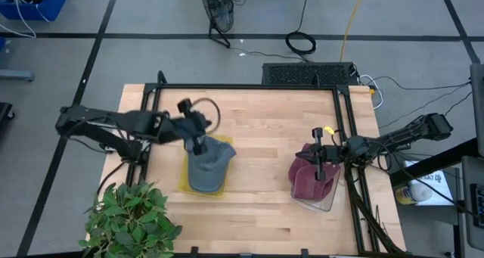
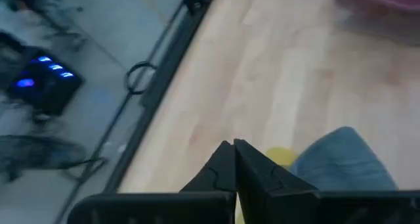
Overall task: Pick & Place hat
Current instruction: Return to Home Position
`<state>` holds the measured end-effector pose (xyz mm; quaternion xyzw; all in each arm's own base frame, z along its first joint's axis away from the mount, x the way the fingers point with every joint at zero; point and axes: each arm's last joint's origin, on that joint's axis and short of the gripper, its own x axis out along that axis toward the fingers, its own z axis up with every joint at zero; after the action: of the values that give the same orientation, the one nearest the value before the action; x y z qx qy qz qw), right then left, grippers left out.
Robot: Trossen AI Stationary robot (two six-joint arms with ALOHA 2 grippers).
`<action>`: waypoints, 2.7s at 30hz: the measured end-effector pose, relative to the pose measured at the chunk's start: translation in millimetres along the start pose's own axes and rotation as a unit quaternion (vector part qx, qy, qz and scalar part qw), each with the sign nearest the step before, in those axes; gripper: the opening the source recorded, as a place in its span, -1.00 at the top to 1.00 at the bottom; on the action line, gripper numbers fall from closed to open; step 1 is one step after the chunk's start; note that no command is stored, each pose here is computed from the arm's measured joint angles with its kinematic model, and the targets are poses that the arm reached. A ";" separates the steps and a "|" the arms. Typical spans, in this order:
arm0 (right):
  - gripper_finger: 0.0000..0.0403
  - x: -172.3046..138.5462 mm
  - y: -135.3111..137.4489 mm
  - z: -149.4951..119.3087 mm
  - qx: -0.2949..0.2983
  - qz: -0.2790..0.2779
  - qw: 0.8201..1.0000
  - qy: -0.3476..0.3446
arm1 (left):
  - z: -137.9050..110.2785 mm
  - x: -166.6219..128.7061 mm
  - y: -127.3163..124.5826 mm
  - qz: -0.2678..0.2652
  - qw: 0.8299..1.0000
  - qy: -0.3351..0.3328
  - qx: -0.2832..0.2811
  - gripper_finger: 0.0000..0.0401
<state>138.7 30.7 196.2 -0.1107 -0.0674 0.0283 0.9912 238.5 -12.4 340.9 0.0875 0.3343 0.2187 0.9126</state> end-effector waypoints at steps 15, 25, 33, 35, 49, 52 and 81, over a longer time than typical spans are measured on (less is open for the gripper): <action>1.00 -5.3 -3.6 4.1 0.038 -0.028 0.999 -0.007 | -104.4 -25.4 41.9 -0.156 0.962 -0.221 0.042 0.99; 1.00 -31.9 -10.9 12.4 0.043 -0.034 0.998 -0.027 | -136.2 -60.4 53.7 -0.134 0.933 -0.333 0.008 0.99; 1.00 -42.1 -10.7 5.2 0.066 -0.022 0.998 0.006 | -155.9 -35.2 42.9 -0.111 0.926 -0.359 -0.024 0.98; 1.00 -41.8 -8.0 -0.8 0.058 -0.003 0.998 0.012 | -162.3 -25.4 38.7 -0.100 0.926 -0.363 -0.019 0.99; 1.00 -41.9 -7.5 -8.2 0.060 -0.027 0.998 -0.005 | -197.7 14.2 27.6 -0.069 0.927 -0.365 -0.051 0.99; 1.00 -41.9 -7.5 -8.3 0.068 -0.027 0.997 -0.005 | -208.1 22.7 23.3 -0.081 0.926 -0.365 -0.045 0.98; 1.00 -41.6 -7.6 -5.8 0.051 0.016 0.998 -0.027 | -211.9 24.3 16.3 -0.159 0.919 -0.361 0.012 0.99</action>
<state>98.7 19.1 187.0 -0.0608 -0.0908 0.0508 0.9927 112.1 16.2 170.7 0.1171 -0.0057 0.0199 0.9929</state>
